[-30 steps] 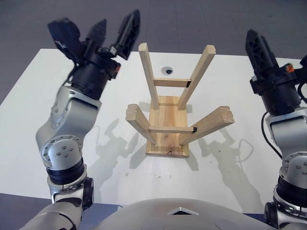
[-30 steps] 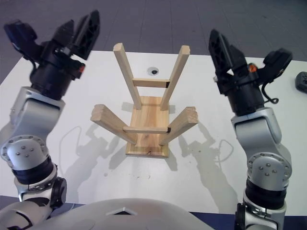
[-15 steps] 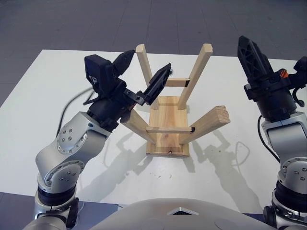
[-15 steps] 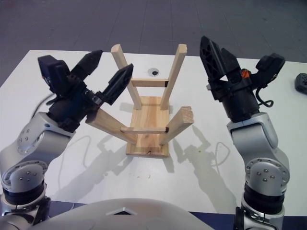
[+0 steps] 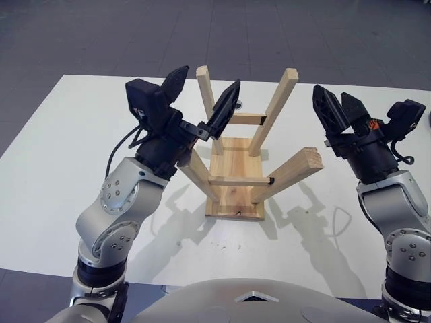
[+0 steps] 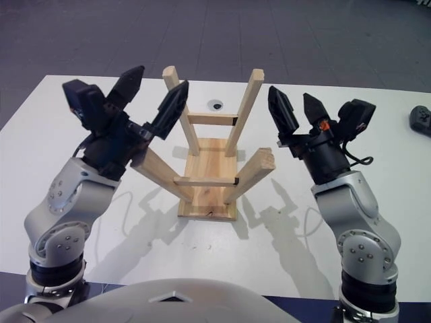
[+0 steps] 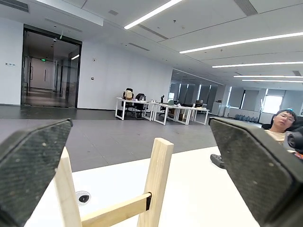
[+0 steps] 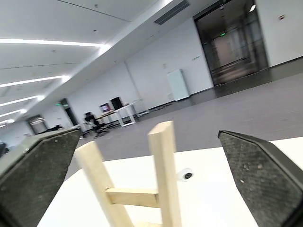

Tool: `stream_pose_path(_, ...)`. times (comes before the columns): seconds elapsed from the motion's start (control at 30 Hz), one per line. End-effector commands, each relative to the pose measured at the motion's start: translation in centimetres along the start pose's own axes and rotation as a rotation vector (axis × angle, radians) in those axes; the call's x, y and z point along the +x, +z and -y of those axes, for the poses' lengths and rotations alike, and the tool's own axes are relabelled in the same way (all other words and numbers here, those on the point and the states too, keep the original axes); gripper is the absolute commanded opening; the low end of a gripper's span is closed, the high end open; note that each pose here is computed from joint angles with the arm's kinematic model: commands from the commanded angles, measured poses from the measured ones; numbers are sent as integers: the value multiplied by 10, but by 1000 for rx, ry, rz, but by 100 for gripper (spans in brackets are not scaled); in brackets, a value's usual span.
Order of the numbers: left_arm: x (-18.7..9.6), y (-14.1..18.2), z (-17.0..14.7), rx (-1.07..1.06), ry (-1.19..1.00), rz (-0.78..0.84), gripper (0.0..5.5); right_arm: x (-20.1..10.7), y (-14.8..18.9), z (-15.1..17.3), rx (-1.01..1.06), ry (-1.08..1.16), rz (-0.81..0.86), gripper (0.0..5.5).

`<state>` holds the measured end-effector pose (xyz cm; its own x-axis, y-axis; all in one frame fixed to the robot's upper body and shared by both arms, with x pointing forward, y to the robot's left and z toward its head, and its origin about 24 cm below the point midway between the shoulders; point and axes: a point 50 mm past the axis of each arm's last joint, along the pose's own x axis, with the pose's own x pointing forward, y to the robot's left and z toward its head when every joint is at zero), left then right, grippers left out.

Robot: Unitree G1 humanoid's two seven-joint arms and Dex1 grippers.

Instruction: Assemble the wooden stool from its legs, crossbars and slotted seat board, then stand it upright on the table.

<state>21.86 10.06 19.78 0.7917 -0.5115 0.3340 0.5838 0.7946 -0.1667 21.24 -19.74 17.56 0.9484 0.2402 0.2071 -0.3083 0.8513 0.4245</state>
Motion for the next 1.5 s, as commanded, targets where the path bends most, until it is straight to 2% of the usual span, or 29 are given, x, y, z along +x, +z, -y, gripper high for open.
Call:
stream_pose_path(0.03, 4, -23, -5, -8, 48, -144, 539, -7, -11, 24, -135, -144, -100, 540)
stream_pose_path(0.1, 8, -13, -10, 7, 75, -102, 539, -17, -26, 31, -216, -167, -240, 540)
stream_pose_path(0.23, 7, 9, -20, 30, 105, -36, 539, -55, -57, 25, -283, -20, -643, 540)
stream_pose_path(0.37, 1, 31, -35, 66, 146, 10, 539, -73, -65, 18, -320, 85, -822, 540)
stream_pose_path(0.53, -1, 43, -54, 102, 243, 36, 539, -59, -72, -12, -236, 312, -795, 540)
stream_pose_path(0.6, -7, 45, -68, 135, 330, 35, 539, -42, -71, -13, -238, 347, -733, 540)
stream_pose_path(0.73, -6, 46, -85, 142, 375, 15, 539, -30, -74, -17, -242, 353, -673, 540)
stream_pose_path(0.9, -4, 32, -73, 92, 335, -24, 539, 5, -97, -10, -510, 302, -616, 540)
stream_pose_path(1.03, -2, 25, -61, 78, 310, -47, 539, 41, -114, -6, -621, 238, -564, 540)
stream_pose_path(1.1, 3, 23, -59, 72, 282, -63, 539, 49, -114, -6, -636, 202, -532, 540)
stream_pose_path(1.17, 5, 23, -60, 73, 268, -71, 539, 47, -114, -8, -613, 203, -532, 540)
stream_pose_path(1.37, 17, 29, -51, 72, 201, -55, 539, 11, -115, -13, -526, 263, -613, 540)
stream_pose_path(1.5, 35, 43, -33, 108, 100, 9, 539, -7, -107, -16, -461, 238, -592, 540)
